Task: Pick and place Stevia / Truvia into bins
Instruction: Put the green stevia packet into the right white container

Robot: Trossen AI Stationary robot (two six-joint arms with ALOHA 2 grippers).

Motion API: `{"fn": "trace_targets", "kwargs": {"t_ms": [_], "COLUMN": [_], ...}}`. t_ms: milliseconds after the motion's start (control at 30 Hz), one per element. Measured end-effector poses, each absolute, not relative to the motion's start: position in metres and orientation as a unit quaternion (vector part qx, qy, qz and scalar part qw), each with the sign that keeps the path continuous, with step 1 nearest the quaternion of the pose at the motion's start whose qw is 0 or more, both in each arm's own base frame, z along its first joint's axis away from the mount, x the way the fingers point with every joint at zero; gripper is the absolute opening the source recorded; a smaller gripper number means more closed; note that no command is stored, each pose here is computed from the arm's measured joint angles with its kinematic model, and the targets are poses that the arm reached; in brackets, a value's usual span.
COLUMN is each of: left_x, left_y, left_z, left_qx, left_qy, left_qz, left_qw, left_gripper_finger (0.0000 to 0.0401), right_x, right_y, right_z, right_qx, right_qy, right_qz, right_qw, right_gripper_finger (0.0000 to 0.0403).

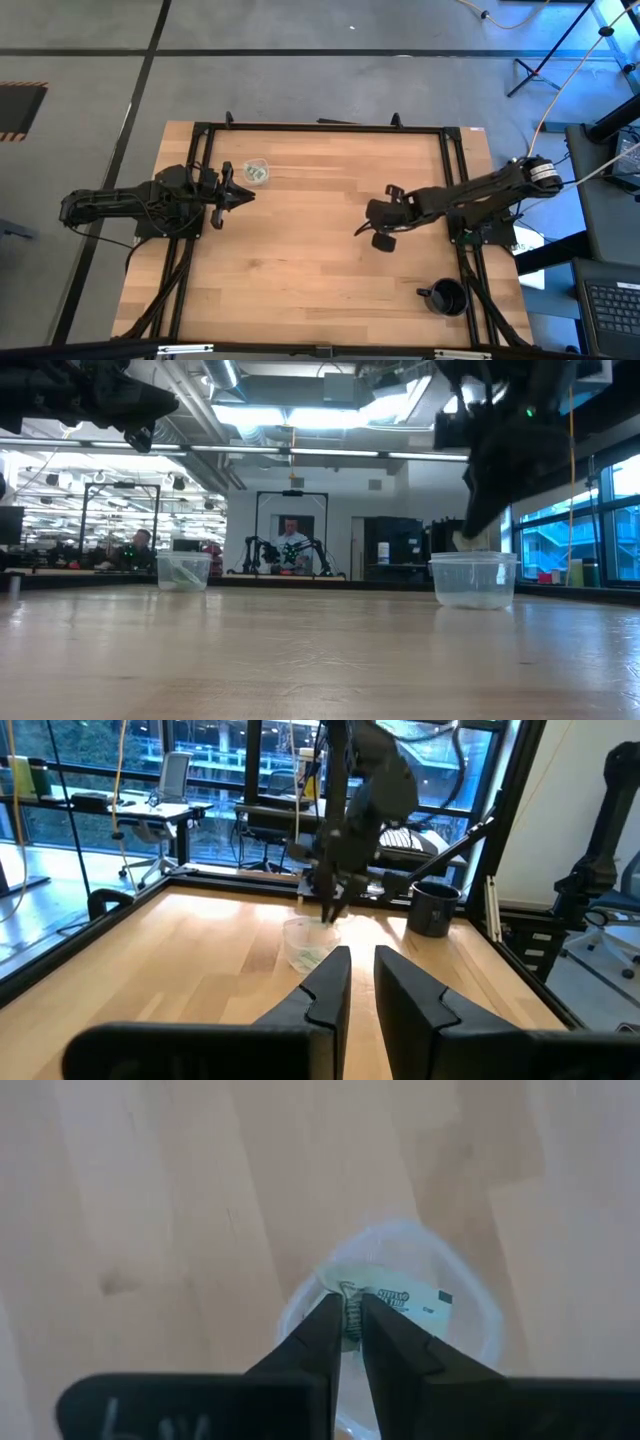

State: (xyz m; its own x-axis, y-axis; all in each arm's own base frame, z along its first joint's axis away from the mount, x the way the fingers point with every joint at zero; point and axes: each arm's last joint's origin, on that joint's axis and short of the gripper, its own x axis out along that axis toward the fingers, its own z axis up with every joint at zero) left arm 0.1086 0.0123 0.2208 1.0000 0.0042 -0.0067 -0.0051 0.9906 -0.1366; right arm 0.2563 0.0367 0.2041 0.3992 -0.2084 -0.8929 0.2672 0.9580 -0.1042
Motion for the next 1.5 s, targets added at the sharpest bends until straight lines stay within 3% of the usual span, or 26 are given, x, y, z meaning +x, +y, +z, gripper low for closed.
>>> {"fn": "trace_targets", "kwargs": {"t_ms": [300, 1233, 1500], "left_x": [0.109, 0.109, 0.109], "left_y": [0.012, 0.012, 0.012], "left_z": [0.221, 0.221, 0.221], "left_qx": [-0.068, -0.068, -0.068], "left_qy": [0.003, 0.003, 0.003], "left_qz": [0.002, 0.002, 0.002], "left_qw": [0.998, 0.998, 0.998], "left_gripper_finger": [0.0043, 0.0043, 0.0043], "right_x": [0.248, 0.249, 0.250], "right_y": [0.035, 0.027, 0.027], "right_z": [0.177, 0.177, 0.179], "right_qx": [0.041, 0.068, 0.070], "right_qy": [0.523, 0.515, 0.516], "right_qz": [-0.148, -0.174, -0.174], "right_qw": [0.839, 0.837, 0.836], "right_gripper_finger": [0.0045, 0.0046, 0.0112]}}
